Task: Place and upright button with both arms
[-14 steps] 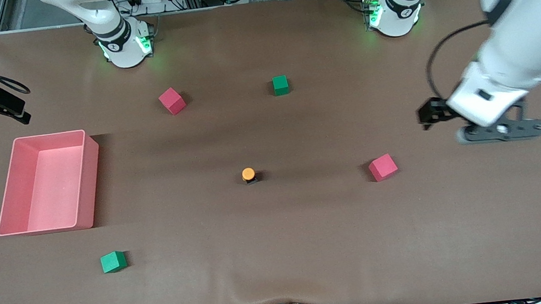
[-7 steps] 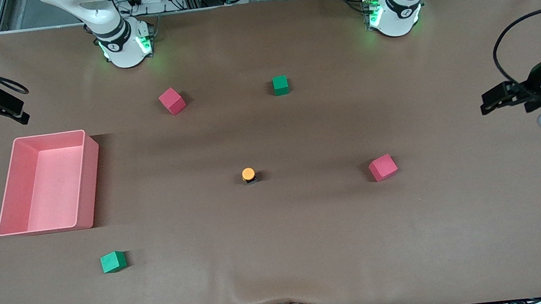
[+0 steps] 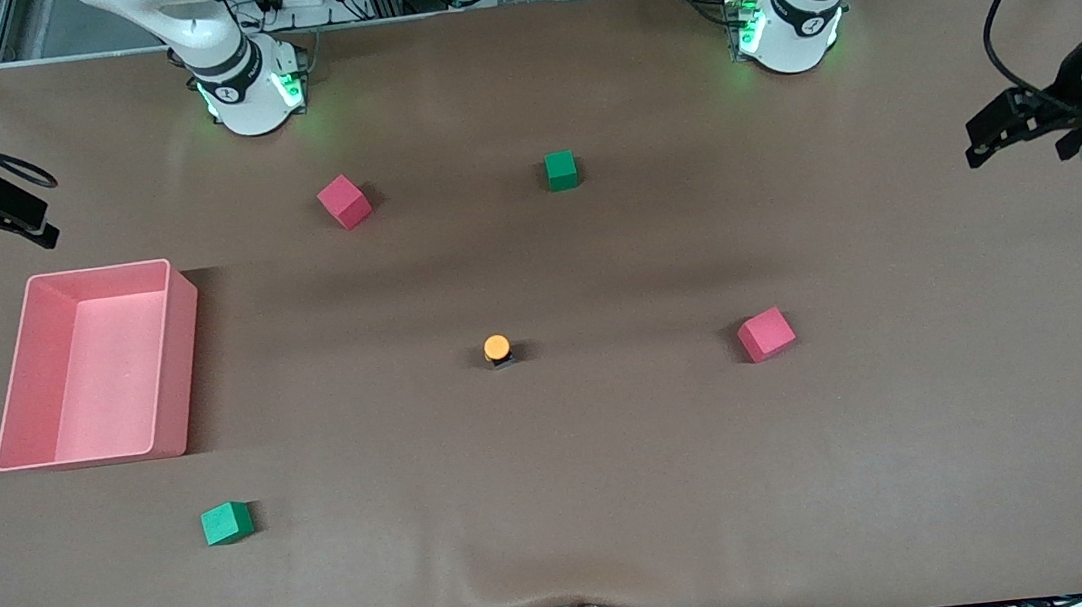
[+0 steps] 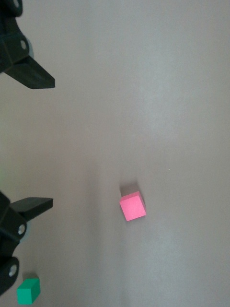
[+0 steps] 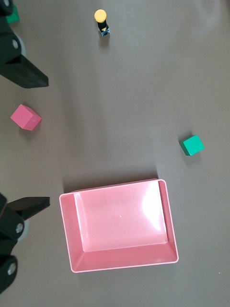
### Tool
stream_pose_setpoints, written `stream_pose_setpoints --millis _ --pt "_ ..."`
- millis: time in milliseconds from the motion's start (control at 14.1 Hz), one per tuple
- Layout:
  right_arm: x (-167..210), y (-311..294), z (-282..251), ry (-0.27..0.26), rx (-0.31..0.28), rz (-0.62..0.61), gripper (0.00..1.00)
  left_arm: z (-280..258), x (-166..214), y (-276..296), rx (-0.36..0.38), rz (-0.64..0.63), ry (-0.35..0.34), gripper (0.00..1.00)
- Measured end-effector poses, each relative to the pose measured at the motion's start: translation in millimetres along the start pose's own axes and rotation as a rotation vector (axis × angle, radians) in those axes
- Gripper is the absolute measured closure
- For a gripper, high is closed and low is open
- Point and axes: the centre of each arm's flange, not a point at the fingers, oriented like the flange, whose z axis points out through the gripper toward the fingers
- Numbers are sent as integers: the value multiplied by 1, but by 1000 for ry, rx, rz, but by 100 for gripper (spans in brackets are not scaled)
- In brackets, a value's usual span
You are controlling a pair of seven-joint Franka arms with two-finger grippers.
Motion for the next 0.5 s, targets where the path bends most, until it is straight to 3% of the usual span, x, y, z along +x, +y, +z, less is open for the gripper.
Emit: stream_pose_setpoints --millis 497 --pt "0 0 0 0 0 1 0 -40 -26 -1 9 -7 18 0"
